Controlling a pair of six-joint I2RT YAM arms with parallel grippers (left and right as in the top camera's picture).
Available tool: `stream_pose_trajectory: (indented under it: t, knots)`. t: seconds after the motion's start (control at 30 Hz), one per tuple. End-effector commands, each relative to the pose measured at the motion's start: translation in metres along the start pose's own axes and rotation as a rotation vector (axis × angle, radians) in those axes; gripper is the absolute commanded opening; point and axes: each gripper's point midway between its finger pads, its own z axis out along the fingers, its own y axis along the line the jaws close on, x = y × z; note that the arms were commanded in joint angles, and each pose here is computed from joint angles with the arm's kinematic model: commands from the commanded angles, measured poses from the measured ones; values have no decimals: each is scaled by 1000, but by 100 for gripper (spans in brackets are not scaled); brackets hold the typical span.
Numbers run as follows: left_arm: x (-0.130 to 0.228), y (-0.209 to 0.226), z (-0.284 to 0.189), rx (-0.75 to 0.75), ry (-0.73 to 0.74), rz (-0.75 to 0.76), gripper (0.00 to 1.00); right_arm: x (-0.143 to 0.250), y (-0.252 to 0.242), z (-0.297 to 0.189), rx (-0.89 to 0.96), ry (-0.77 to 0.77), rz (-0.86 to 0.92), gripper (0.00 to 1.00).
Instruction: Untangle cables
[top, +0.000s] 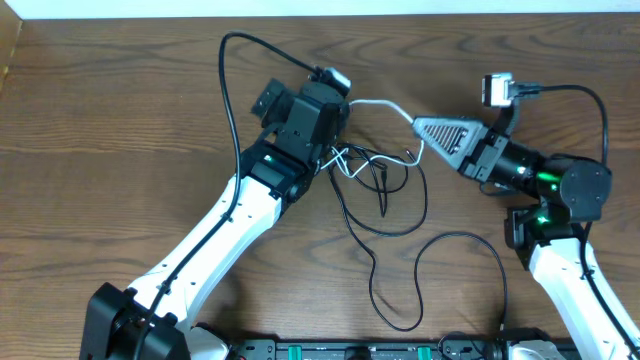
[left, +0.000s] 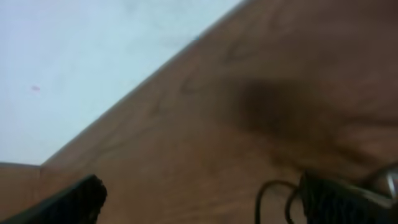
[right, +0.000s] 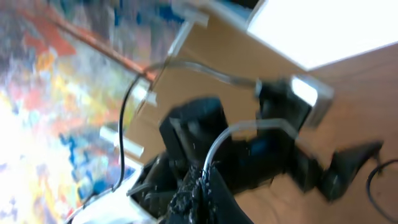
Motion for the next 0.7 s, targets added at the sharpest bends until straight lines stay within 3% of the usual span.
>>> stream_pose_trajectory:
  t: [0.0,0.43,0.67]
  knots:
    - [9,-16,-1,92,25,14,99,-32,2,-13,19,-146,2,1]
    - [14,-22,-2,123,42,20,100,-87,17,-71,10,-365,33,1]
    - [8,-46,-6,267,5,16,100,-90,24,-75,-7,-377,29,1]
